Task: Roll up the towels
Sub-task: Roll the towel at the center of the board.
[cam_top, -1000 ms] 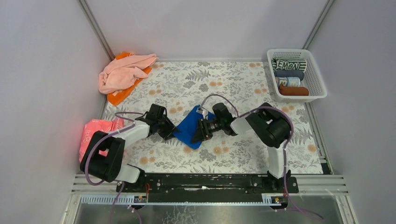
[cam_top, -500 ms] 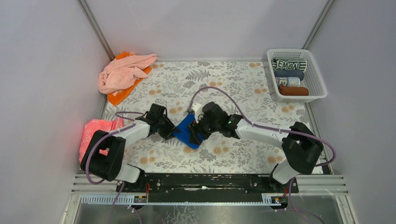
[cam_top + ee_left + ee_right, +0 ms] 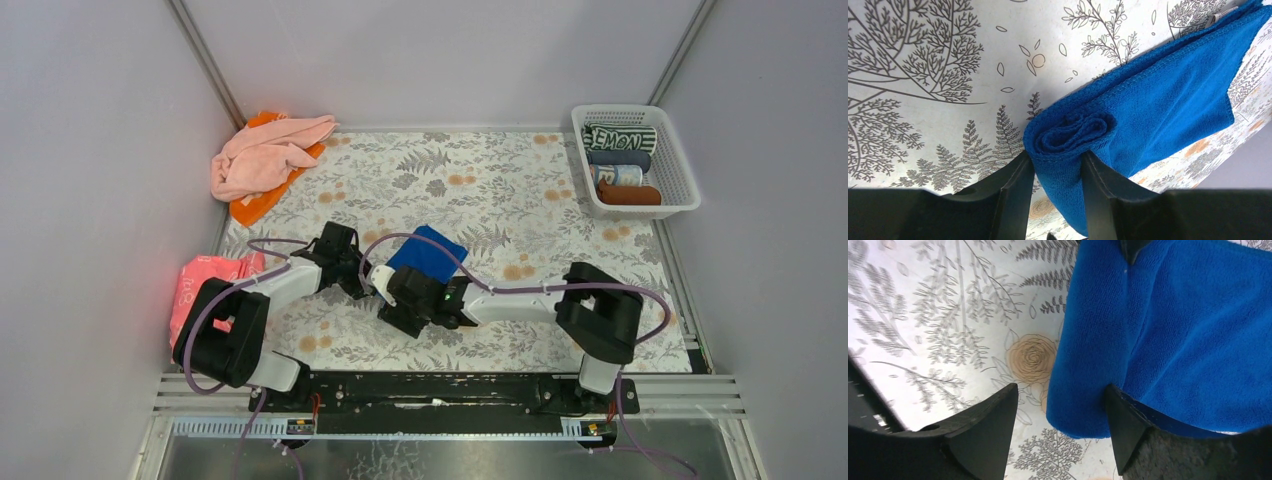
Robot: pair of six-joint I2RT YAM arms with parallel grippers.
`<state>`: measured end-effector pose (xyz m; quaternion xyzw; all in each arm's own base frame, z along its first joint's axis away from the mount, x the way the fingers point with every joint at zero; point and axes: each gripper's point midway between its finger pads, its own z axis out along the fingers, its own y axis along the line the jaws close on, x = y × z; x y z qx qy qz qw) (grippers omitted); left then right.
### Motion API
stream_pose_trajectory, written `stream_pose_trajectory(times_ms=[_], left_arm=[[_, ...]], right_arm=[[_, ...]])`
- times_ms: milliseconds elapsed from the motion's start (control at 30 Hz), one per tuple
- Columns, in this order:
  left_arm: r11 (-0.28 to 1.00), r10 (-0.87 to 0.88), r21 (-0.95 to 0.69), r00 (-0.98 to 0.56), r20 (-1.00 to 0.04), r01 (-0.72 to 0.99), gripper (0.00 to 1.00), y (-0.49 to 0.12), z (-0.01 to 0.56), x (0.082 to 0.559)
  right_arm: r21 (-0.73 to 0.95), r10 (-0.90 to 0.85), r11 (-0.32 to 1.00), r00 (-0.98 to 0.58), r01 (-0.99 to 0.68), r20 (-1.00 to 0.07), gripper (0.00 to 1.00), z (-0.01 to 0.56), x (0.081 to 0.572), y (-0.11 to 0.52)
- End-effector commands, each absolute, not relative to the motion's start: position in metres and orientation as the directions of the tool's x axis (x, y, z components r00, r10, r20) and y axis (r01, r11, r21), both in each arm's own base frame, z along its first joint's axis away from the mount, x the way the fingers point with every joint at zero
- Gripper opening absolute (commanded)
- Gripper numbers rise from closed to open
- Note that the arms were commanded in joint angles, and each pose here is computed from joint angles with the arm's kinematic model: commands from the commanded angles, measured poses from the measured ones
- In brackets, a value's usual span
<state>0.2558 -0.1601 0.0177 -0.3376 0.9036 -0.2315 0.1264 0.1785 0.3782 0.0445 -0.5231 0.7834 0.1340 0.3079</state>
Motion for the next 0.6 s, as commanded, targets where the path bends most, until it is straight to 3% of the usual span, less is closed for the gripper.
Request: stream_pose_trajectory(times_ms=[0, 200, 333, 467, 567], left_arm=[[0.704, -0.663, -0.414, -0.742, -0.096, -0.576, 0.38, -0.145, -0.002, 0.244], [0.703, -0.664, -0.422, -0.741, -0.1, -0.573, 0.39, -0.146, 0.0, 0.244], [0.705, -0.664, -0.421, -0.74, -0.11, -0.57, 0.41, -0.145, 0.003, 0.246], [0.704, -0.668, -0.428, -0.732, -0.131, -0.566, 0.45, -0.143, 0.011, 0.249], [0.703, -0.671, -0.444, -0.724, -0.159, -0.555, 0.52, -0.141, 0.025, 0.252]], right_arm=[[-0.226, -0.774, 0.411, -0.206, -0.883, -0.599, 0.7, 0.036, 0.194, 0.379], [-0.282, -0.832, 0.385, -0.198, -0.879, -0.518, 0.67, 0.008, 0.196, 0.364], [-0.296, -0.866, 0.36, -0.198, -0.885, -0.459, 0.59, -0.009, 0.194, 0.353], [-0.243, -0.874, 0.342, -0.213, -0.908, -0.436, 0.36, -0.017, 0.185, 0.346], [-0.114, -0.845, 0.343, -0.253, -0.932, -0.472, 0.16, -0.012, 0.177, 0.349]])
